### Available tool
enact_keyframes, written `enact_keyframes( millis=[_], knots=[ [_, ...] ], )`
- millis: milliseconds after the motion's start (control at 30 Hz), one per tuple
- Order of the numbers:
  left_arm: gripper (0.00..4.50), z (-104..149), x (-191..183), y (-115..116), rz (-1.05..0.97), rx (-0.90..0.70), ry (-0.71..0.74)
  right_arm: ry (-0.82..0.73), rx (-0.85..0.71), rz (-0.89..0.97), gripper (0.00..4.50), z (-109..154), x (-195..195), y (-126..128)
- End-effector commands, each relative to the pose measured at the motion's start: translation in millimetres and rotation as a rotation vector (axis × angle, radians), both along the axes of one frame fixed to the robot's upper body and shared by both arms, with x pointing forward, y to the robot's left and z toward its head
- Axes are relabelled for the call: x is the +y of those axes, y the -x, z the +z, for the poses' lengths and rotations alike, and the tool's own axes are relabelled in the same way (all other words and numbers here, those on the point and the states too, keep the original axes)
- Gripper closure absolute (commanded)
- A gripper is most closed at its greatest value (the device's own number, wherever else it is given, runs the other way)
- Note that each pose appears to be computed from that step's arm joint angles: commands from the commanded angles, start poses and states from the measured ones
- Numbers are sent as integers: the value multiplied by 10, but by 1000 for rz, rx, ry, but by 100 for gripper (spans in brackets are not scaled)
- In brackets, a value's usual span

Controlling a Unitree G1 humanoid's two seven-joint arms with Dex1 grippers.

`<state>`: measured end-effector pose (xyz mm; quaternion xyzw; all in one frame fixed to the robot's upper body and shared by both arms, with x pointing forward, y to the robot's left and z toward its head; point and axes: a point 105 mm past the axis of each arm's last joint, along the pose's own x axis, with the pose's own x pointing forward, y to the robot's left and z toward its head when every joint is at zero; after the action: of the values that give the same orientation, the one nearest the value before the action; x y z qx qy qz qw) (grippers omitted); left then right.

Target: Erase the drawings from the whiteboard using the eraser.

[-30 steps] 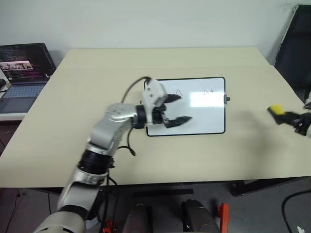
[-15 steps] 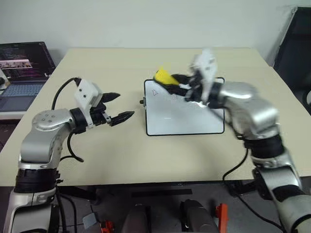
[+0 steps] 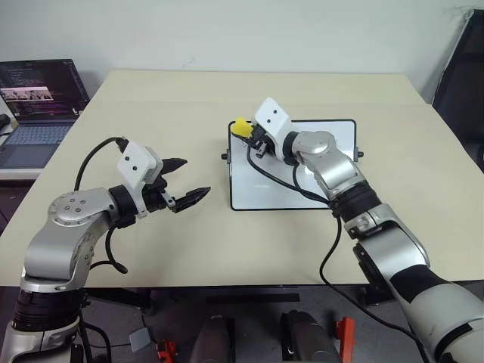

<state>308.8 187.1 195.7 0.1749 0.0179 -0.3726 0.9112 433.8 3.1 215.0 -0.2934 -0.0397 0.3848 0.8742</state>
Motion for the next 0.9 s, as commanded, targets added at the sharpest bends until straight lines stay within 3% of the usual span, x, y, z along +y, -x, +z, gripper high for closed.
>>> enact_keyframes(
  millis=[33,200,333,533,633,800,900],
  knots=[
    [0,133,-13,57,4,-53,2,101,7,19,339,-180,19,11],
    [0,137,-22,84,12,-55,9,267,125,147,339,-645,3,225],
    [0,134,-24,80,13,-54,10,281,143,125,339,-712,-98,224],
    [0,155,-49,45,-2,-59,7,172,26,-101,339,-297,-300,-121],
    [0,199,-105,41,-28,-70,15,106,20,-75,339,-150,-270,-114],
    [0,338,-187,57,-96,-98,10,-20,-93,342,339,449,-154,561],
    [0,369,-243,66,-137,-109,-31,-42,-92,368,340,686,-465,790]
  ],
)
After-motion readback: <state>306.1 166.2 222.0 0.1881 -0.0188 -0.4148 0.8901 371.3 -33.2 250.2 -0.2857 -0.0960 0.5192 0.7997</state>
